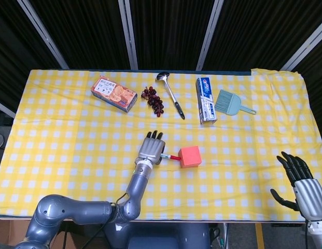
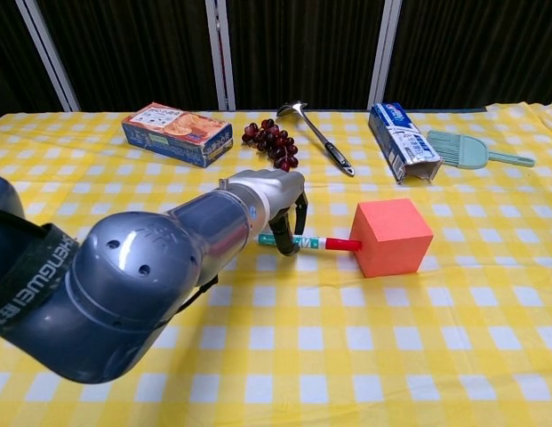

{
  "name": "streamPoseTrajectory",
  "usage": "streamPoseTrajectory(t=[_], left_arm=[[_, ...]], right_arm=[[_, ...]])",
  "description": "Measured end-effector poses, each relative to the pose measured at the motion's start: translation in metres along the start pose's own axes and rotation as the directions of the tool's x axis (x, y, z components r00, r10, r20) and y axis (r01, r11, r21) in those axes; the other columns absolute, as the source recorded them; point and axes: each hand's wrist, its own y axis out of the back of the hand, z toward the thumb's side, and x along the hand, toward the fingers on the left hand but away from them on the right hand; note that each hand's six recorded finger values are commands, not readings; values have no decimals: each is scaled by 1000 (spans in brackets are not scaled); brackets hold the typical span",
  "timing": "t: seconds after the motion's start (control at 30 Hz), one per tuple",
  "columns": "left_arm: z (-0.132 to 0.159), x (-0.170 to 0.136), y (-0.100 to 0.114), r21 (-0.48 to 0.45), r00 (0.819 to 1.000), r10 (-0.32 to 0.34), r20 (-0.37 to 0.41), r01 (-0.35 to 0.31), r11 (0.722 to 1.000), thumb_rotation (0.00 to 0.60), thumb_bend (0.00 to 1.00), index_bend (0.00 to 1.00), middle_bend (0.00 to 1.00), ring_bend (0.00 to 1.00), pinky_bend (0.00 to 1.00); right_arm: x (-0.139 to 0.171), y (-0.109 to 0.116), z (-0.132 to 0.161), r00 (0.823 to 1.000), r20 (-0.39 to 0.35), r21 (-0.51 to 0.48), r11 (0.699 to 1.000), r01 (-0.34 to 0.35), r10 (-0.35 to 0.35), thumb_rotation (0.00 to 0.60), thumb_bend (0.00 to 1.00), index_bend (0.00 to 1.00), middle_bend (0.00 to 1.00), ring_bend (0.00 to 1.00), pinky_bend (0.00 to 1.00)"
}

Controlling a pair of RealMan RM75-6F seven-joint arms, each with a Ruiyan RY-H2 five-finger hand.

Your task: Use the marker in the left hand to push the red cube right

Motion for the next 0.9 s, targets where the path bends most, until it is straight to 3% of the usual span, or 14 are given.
streamPoseTrajectory(t=[0.5, 0.9], left_arm=[[-4, 0, -1, -16, 1000, 0, -18, 0, 1000, 600, 461, 569, 85, 0, 89], [-50, -8, 7, 7, 998, 25, -59, -25, 1000, 600, 461, 564, 85, 0, 89]], right_arm=[[2, 2, -3, 1000, 8, -1, 1000, 3, -3, 600, 341, 0, 0, 0, 61], [2, 3, -4, 1000, 15, 4, 1000, 7, -7, 600, 342, 0, 0, 0, 61]])
